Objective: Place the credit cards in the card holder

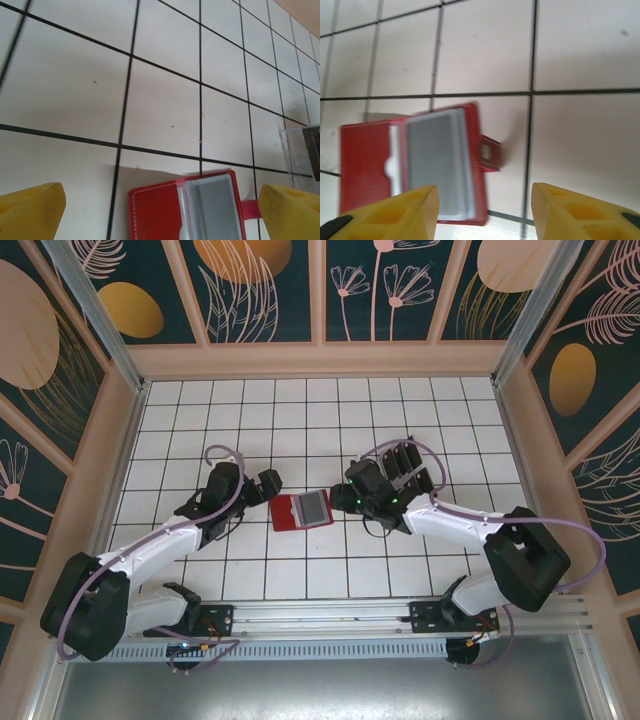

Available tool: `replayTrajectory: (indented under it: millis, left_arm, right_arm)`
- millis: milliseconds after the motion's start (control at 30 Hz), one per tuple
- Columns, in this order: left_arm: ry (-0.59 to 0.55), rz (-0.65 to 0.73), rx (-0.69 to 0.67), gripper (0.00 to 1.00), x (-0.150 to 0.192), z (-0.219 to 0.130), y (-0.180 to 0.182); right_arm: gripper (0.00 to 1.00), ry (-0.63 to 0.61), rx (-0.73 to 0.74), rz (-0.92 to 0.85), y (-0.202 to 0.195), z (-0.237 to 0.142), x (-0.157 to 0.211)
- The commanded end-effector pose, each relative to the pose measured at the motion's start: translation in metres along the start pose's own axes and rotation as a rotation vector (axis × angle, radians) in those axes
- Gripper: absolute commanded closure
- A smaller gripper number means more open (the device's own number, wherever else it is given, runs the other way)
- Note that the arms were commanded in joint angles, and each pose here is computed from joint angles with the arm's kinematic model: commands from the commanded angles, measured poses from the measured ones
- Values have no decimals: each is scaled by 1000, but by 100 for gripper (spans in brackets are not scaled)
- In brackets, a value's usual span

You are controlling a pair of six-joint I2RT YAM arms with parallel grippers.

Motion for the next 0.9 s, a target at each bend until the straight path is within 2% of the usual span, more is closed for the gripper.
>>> replayTrajectory:
  millis: [0, 300, 467, 667, 867]
  left_arm:
    - [54, -8, 106, 1, 10, 7, -12]
    - [139, -49, 127, 1, 28, 22, -6]
    - [181, -58, 141, 1, 37, 29, -6]
    - [207, -65, 178, 1, 42, 32, -16]
    - [205, -65, 254, 2, 38, 23, -43]
  right_arm:
    - [48, -41, -38, 27, 3, 7, -7]
    - [53, 10, -102, 58, 4, 39, 10]
    - [63, 30, -152, 78, 10, 46, 18]
    - [82, 46, -196, 79, 23, 50, 25]
    - [87, 62, -220, 85, 30, 55, 31]
Point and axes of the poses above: each hand's point on the last joint's axis, 136 mm out from that joint toward the fingers, its own z axis out along the fingers, its own y axis along the line the jaws close on, x = y × z, the point moved 4 cm from there along -z, back along the fingers, and after that the axes turned 10 degrees about -z, right-handed, at the moved point
